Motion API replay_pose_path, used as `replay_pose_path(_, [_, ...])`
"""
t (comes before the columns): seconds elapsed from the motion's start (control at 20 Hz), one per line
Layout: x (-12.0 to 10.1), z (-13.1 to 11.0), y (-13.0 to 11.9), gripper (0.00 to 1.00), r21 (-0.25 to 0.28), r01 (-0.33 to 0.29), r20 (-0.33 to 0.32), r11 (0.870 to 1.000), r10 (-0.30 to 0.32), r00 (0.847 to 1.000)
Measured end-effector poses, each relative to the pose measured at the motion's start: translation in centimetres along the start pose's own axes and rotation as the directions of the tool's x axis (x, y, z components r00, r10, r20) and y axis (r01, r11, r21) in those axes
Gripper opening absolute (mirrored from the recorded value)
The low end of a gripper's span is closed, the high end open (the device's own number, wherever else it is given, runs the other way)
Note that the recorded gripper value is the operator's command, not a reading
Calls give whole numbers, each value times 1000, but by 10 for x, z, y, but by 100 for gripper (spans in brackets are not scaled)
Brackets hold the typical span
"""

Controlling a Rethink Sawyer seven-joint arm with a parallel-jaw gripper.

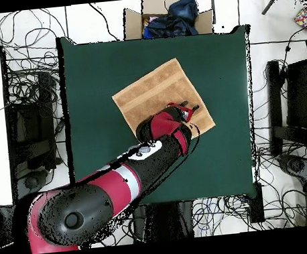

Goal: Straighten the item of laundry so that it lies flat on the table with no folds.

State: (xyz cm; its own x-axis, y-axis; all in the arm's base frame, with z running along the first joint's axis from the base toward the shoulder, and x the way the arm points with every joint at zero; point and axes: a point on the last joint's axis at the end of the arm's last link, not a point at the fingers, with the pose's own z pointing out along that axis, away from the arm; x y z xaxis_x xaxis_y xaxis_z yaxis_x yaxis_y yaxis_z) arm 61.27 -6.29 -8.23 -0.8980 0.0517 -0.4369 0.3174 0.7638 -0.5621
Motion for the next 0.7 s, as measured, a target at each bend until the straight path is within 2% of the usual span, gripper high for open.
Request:
replay_pose_path(0.4, [0,1,-1,100,2,-6,-5,1000,6,1000])
replay_pose_path(0.7, [-4,5,-6,100,10,-28,-41,1000,28,999])
